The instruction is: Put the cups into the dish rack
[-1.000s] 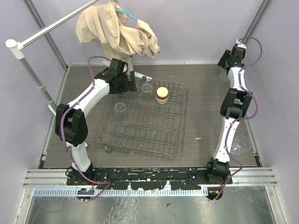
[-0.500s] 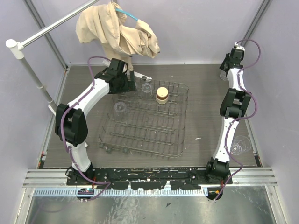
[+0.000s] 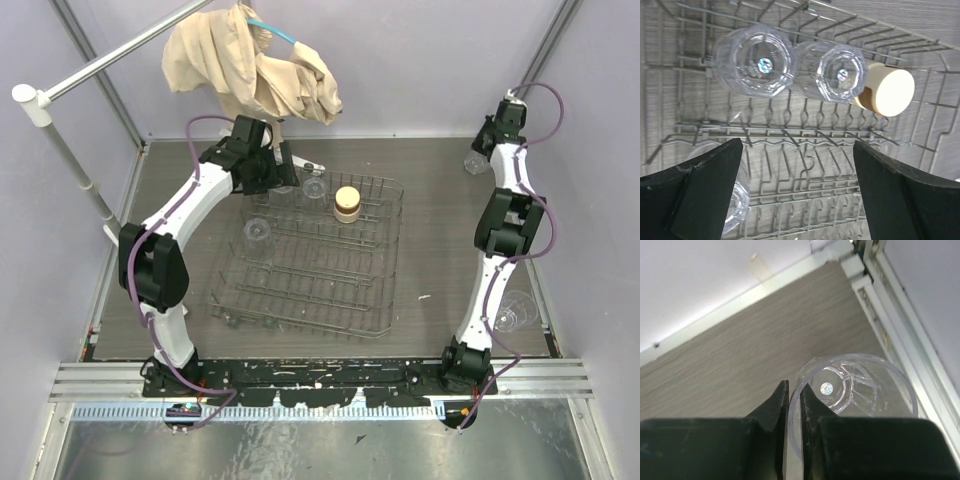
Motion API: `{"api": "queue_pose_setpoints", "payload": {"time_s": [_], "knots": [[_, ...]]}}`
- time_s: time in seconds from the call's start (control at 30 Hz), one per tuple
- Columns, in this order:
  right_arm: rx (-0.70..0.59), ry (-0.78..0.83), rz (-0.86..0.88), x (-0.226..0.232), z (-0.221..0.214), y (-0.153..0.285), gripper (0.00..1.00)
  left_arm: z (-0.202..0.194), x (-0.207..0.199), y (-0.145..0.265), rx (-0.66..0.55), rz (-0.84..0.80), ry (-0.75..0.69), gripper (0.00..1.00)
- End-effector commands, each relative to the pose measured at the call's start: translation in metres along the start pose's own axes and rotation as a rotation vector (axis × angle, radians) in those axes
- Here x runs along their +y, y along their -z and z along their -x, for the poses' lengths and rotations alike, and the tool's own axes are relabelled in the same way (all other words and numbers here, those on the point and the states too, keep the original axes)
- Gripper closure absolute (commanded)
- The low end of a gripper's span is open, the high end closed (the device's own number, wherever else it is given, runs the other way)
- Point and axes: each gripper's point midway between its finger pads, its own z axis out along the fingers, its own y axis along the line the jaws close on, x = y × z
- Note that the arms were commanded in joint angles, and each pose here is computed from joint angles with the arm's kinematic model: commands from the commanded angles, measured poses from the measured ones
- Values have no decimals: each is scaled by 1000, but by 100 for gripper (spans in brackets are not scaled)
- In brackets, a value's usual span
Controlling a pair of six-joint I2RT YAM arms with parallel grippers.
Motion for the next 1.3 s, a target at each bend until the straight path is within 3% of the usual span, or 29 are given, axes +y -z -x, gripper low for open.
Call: {"api": "queue_pose_setpoints", "payload": {"time_s": [0.0, 0.4, 0.57, 1.0, 1.27], "knots": [[-157, -80, 119, 40, 92, 106, 99, 5, -31, 23, 15, -141, 84, 1], [-183, -279, 531, 117, 70, 301, 99, 12, -101, 72, 66, -504, 261, 1], [-174, -268, 632, 152, 54, 349, 99, 18, -127, 86, 87, -656, 327, 1], [-59, -364, 1044, 228, 25, 480, 99, 24, -139, 105, 67, -698, 362, 1], [-11, -525, 1193, 239, 24, 502, 99, 39, -158, 114, 90, -814, 508, 2]]}}
